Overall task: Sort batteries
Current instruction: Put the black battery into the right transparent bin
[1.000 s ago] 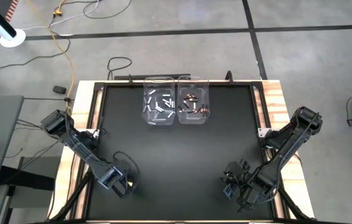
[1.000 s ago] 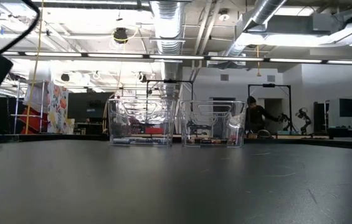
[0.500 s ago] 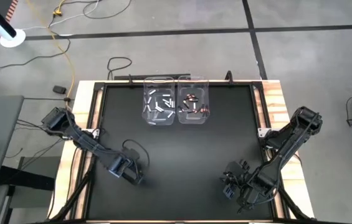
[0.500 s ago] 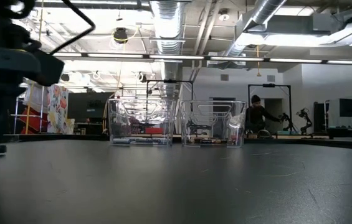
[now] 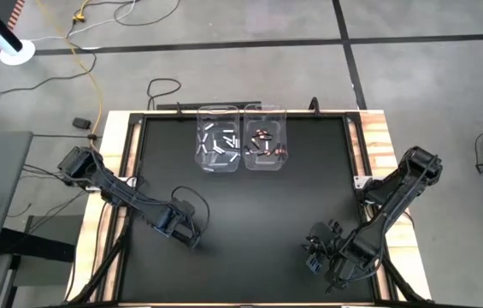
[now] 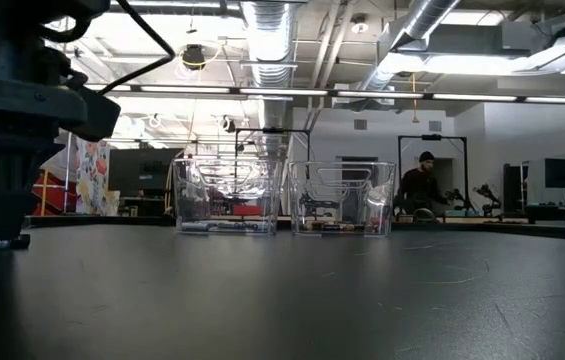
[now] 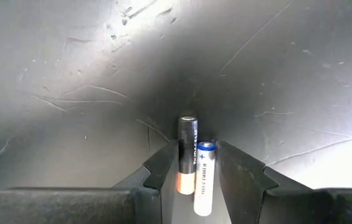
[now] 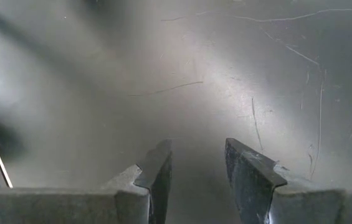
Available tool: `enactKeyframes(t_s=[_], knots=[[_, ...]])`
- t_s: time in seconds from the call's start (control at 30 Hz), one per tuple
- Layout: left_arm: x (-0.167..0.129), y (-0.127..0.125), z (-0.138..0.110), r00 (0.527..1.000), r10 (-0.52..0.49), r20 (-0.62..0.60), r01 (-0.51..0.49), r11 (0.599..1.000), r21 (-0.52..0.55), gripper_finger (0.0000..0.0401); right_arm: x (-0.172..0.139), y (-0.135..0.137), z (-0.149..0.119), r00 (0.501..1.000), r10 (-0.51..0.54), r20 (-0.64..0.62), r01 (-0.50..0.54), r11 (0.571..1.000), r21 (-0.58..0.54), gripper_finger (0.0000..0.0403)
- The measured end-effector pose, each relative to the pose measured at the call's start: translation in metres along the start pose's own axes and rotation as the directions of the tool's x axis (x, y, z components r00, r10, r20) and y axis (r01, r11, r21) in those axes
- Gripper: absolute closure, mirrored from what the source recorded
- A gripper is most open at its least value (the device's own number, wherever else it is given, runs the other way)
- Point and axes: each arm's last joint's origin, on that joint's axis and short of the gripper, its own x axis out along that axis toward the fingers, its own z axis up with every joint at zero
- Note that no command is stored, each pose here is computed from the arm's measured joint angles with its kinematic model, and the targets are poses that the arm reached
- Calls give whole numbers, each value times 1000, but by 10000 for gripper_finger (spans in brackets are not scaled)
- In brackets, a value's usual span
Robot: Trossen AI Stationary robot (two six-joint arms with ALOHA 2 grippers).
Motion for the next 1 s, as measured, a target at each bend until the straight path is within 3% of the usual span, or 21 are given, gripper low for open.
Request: enactKeyframes(t_s=[0.3,0.5,1.0], knots=[[-15,4,6,998,-51,32,51,999,9,299,0,0,0,1000,0,0,0,1000,0,239],[-14,8,5,1000,-4,21,4,1000,1,299,0,0,0,1000,0,0,0,1000,0,239],[-5,14,2,1000,4,23,-3,1000,-18,299,0,0,0,1000,0,0,0,1000,0,239]])
